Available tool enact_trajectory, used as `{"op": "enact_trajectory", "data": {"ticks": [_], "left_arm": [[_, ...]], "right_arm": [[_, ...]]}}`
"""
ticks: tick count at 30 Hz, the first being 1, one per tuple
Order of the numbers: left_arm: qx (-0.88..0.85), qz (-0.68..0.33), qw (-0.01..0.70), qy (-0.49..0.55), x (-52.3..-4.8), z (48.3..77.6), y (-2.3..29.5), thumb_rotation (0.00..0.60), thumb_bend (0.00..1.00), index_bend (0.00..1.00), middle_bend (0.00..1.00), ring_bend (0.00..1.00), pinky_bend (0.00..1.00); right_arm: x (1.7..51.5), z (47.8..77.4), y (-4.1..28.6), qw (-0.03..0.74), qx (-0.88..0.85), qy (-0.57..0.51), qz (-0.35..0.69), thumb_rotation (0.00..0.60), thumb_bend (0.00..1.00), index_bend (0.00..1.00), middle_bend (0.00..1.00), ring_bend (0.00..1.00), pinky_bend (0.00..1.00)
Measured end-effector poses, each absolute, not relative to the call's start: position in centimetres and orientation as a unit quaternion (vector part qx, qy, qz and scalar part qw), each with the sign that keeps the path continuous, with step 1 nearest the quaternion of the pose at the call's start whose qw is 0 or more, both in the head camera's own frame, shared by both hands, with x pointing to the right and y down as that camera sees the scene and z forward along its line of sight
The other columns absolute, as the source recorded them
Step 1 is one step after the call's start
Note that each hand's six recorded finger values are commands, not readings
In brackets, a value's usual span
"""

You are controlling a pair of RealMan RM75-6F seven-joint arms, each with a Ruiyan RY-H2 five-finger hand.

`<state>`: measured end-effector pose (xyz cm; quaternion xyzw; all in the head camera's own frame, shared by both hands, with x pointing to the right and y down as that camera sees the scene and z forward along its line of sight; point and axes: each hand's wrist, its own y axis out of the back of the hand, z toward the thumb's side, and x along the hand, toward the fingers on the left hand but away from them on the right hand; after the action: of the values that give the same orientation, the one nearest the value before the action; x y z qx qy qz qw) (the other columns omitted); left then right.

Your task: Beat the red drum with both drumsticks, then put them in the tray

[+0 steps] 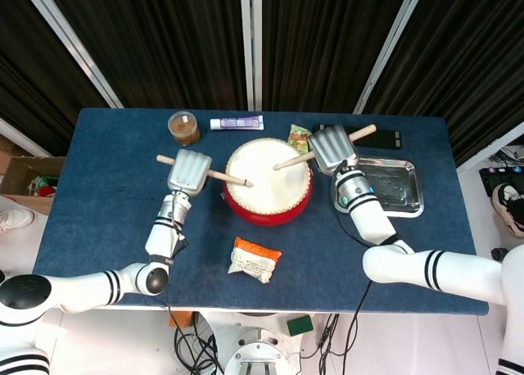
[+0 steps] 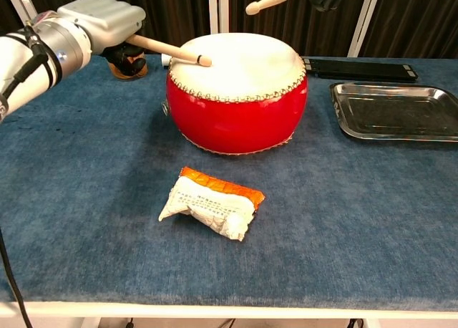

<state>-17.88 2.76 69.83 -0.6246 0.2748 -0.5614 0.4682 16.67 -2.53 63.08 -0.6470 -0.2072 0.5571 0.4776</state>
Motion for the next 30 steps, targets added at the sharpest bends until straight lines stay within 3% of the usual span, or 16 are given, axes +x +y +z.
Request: {"op": "enact_trajectory", "data": {"ticks": [6, 9, 17, 21, 30], "left_arm": [[-0.644, -0.52, 0.456, 0.328, -17.2, 66.2, 2.2, 0.6, 0.47, 1.0, 1.0, 0.99, 1.0], [-0.65, -0.514, 0.452, 0.331, -17.0, 65.9, 2.3, 0.6, 0.47, 1.0, 1.0, 0.99, 1.0], [-0.637, -0.554, 0.466, 0.266, -16.7, 70.0, 3.5, 0.6, 0.47, 1.0, 1.0, 0.99, 1.0], [-0.637, -0.543, 0.463, 0.292, -16.7, 68.8, 2.9, 0.6, 0.47, 1.0, 1.0, 0.99, 1.0], [-0.641, -0.506, 0.459, 0.349, -17.6, 64.1, 1.7, 0.6, 0.47, 1.0, 1.0, 0.98, 1.0]], "right_arm": [[16.6, 66.6, -1.2, 0.505, -0.618, -0.138, 0.587, 0.6, 1.0, 1.0, 1.0, 1.0, 0.93], [16.4, 67.7, -0.8, 0.519, -0.602, -0.115, 0.596, 0.6, 1.0, 1.0, 1.0, 1.0, 0.93], [16.7, 63.9, -2.3, 0.486, -0.634, -0.2, 0.567, 0.6, 1.0, 1.0, 1.0, 1.0, 0.93], [16.8, 63.0, -2.7, 0.471, -0.653, -0.225, 0.549, 0.6, 1.0, 1.0, 1.0, 1.0, 0.93], [17.3, 68.3, -0.7, 0.498, -0.614, -0.136, 0.597, 0.6, 1.0, 1.0, 1.0, 1.0, 0.93]]}}
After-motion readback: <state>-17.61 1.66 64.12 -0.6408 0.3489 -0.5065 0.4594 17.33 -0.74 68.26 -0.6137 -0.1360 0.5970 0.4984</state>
